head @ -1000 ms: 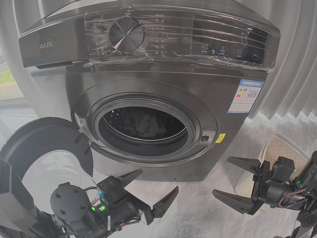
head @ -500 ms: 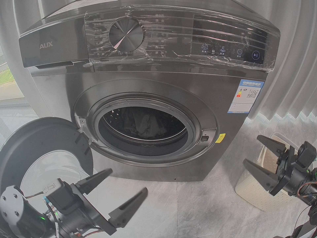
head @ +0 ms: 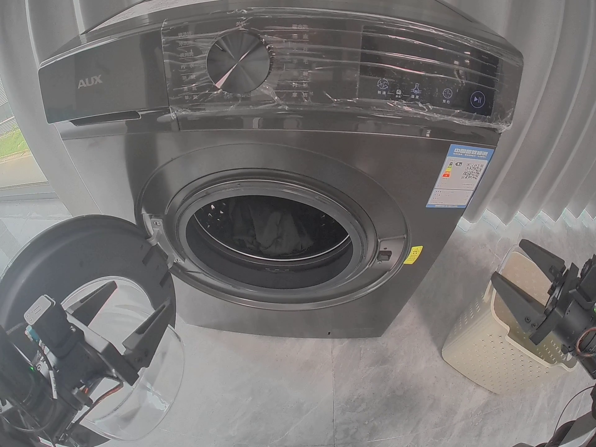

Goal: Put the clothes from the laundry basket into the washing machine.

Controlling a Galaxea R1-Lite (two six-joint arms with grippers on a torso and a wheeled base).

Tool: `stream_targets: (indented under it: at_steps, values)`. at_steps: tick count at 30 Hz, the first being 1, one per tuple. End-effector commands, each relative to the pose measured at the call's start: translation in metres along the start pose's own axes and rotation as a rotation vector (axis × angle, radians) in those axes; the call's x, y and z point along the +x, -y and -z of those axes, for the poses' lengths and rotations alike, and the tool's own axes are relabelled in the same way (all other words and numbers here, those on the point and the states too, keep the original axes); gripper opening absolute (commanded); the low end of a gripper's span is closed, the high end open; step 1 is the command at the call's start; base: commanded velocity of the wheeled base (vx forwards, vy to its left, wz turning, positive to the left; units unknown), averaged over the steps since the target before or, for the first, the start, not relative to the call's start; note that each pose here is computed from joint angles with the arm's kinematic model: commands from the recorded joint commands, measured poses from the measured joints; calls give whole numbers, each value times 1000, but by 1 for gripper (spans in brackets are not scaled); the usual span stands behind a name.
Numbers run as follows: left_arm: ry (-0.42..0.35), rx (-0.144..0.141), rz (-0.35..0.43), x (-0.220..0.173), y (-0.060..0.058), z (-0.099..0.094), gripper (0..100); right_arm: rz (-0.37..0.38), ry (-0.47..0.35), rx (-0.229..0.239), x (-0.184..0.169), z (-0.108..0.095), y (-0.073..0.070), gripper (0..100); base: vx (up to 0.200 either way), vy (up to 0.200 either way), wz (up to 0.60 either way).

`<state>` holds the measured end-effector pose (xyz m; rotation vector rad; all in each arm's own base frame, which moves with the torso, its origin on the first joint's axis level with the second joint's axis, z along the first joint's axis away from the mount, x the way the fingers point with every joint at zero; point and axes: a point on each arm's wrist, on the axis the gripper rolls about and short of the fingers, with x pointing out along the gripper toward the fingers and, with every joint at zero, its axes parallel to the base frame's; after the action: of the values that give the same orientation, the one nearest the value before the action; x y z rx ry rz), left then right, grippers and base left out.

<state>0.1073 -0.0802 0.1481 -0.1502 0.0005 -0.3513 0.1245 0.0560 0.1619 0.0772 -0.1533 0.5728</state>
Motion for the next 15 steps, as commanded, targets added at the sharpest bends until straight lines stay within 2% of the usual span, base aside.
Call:
stream_targets:
  at_steps: [1,4,8,9,13,15]
  values:
    - [35,108,-101,-45,-26,-8,100,40,-36,-95,-36,-4,-2,100,-200,0,0]
    - [11,116,-127,-62,-33,-3,100,73,-57,-103,-46,-3,-1,100,-200,0,0]
    - [17,109,-138,-81,-38,2,100,117,-51,-116,-55,-5,0,100,0,0,0]
    - [19,112,-176,-92,-42,6,100,151,-41,-122,-60,-6,1,100,0,0,0]
    - [31,121,-221,-109,-46,13,100,229,-20,-139,-74,-8,2,100,0,0,0]
    - [42,120,-249,-112,-47,13,100,239,-4,-144,-83,-8,-2,100,-200,0,0]
